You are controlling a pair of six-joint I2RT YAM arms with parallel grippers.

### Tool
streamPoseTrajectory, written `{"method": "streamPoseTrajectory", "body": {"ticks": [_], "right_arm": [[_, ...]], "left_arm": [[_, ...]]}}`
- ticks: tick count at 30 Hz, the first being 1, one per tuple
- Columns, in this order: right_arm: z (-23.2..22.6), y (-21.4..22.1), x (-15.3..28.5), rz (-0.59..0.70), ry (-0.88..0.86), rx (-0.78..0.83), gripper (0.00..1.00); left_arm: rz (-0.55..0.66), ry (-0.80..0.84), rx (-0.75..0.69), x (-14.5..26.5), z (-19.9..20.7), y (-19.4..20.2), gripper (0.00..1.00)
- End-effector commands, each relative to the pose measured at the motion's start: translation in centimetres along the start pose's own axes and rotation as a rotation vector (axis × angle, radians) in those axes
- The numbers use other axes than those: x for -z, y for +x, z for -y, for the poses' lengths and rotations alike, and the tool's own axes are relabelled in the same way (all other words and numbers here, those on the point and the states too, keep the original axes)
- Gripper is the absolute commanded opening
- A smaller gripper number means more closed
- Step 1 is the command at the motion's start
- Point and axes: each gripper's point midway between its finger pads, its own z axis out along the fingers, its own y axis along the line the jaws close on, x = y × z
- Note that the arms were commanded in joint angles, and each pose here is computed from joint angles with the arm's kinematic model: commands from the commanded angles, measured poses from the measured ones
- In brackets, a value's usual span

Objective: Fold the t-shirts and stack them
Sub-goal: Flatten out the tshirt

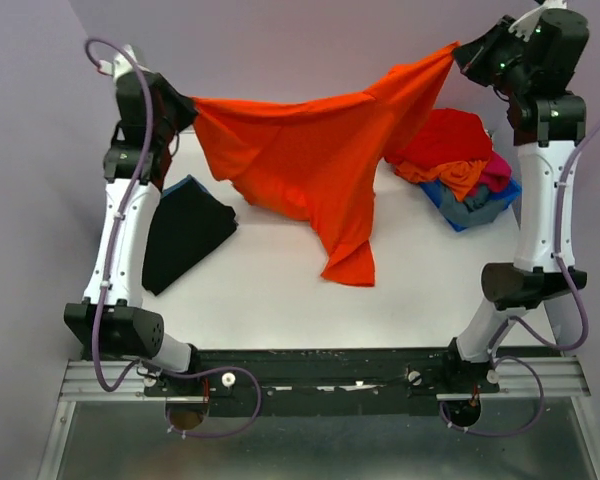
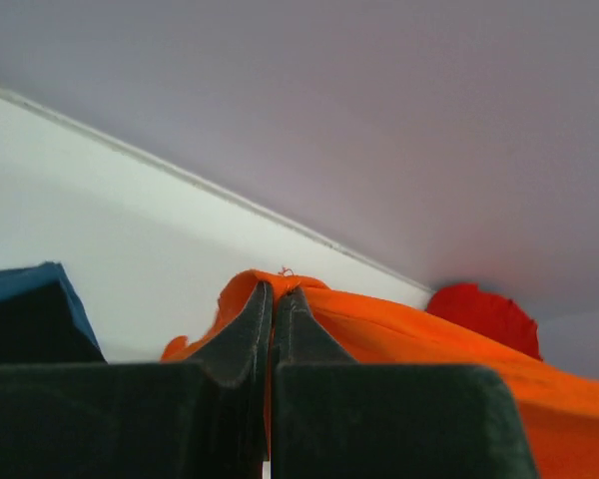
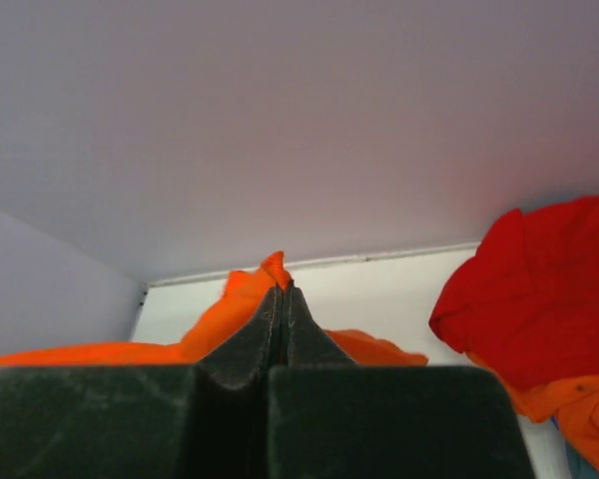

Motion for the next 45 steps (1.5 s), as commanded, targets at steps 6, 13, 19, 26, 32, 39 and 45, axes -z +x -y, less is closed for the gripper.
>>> {"method": "streamPoseTrajectory", "body": {"ticks": [6, 13, 19, 26, 32, 39, 45], "right_arm": [[-7.3, -5.1, 12.8, 0.197, -0.268, 0.134, 0.01], [-11.3, -5.5, 27.5, 0.398, -0.389, 0.244, 0.01], [-12.1, -7.7, 34.3, 0.566, -0.352, 0.278, 0.01], [-8.7, -8.9, 22.3, 0.374, -0.203, 0.201, 0.01], [-3.6, -2.4, 8.4, 0.091, -0.139, 0.083, 0.01], [-5.2, -6.8, 6.3, 0.163, -0.229, 0.101, 0.01], [-5.0, -9.3, 7.2, 0.222, -0.305, 0.043, 0.01]], "left_arm": [[0.242, -0.017, -0.042, 8.2, 0.4, -10.6, 0.00], [0.458, 0.090, -0.066, 18.7, 2.9, -14.5, 0.00], [0.585, 0.119, -0.059, 24.9, 3.9, -16.8, 0.00], [0.465, 0.038, -0.029, 16.0, 2.6, -15.7, 0.00], [0.256, -0.022, -0.019, 4.3, -0.4, -10.1, 0.00], [0.336, -0.030, -0.023, 4.5, 2.3, -15.7, 0.00], [0.409, 0.037, -0.032, 5.7, 5.1, -19.2, 0.00]]}}
